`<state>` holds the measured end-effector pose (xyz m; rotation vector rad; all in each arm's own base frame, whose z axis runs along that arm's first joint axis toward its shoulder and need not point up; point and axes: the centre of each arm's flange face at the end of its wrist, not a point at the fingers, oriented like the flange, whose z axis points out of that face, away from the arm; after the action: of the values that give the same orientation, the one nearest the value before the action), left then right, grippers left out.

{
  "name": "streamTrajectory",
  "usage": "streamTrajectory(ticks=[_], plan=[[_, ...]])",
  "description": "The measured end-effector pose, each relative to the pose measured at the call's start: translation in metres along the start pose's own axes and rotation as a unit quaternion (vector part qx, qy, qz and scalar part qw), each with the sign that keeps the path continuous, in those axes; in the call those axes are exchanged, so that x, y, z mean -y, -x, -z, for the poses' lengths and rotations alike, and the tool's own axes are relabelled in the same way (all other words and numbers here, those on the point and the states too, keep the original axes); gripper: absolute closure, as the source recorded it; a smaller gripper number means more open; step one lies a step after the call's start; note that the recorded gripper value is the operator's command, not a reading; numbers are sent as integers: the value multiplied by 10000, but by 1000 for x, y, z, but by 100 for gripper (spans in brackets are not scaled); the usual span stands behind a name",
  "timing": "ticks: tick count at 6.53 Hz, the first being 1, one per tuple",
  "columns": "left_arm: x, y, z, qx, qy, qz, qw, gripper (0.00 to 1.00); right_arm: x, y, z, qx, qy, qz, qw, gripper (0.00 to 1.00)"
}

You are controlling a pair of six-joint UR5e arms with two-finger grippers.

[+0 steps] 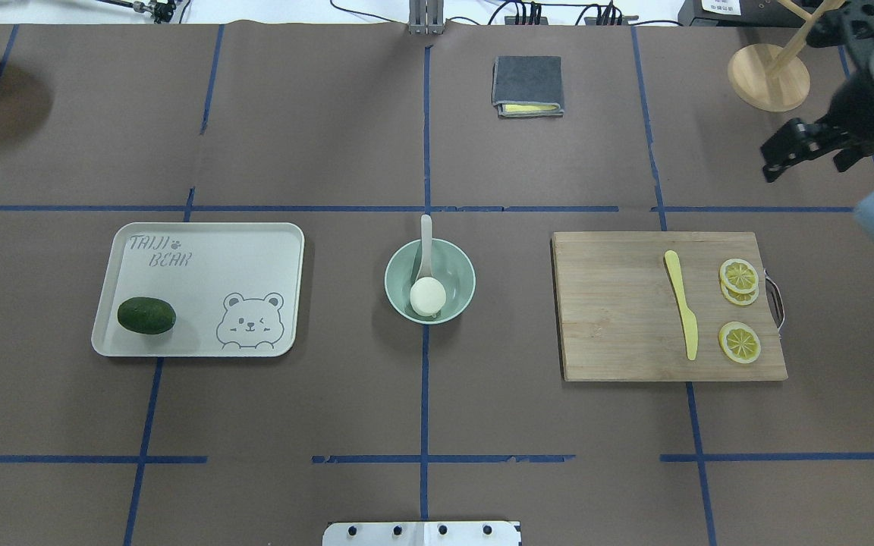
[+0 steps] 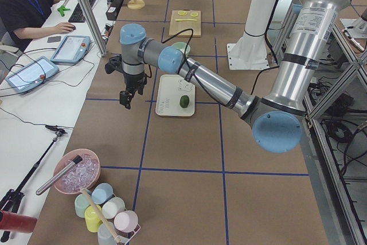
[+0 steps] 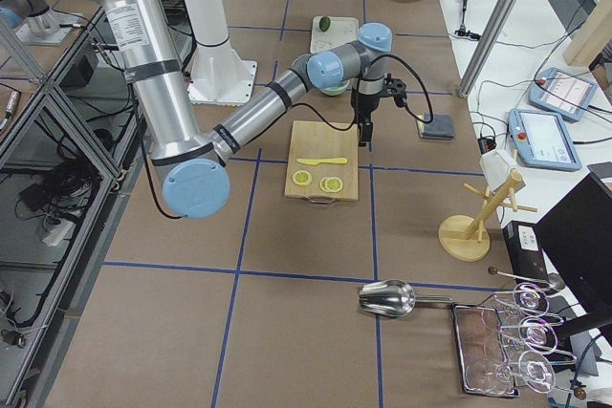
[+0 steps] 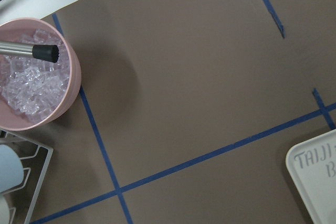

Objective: Put spoon and bun in bowl

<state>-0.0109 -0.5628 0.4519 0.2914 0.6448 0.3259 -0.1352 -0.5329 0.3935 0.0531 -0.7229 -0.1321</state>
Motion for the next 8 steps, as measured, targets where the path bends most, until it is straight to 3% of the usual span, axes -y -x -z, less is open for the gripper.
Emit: streamTrajectory(ticks=[2, 4, 6, 8], plan=[[-41, 42, -10, 14, 153, 37, 9999, 0, -12, -119, -2, 219, 165, 240, 9993, 0], [-81, 75, -16, -5, 239, 213, 9995, 0, -32, -213, -8, 488, 201, 166, 9985, 0], [-108, 95, -25, -39, 347, 308, 9989, 0, -52, -263, -28, 575, 43, 99, 9983, 0], [-117, 105, -36, -69, 457, 416, 9981, 0, -56, -280, -42, 522, -193, 313, 9980, 0]])
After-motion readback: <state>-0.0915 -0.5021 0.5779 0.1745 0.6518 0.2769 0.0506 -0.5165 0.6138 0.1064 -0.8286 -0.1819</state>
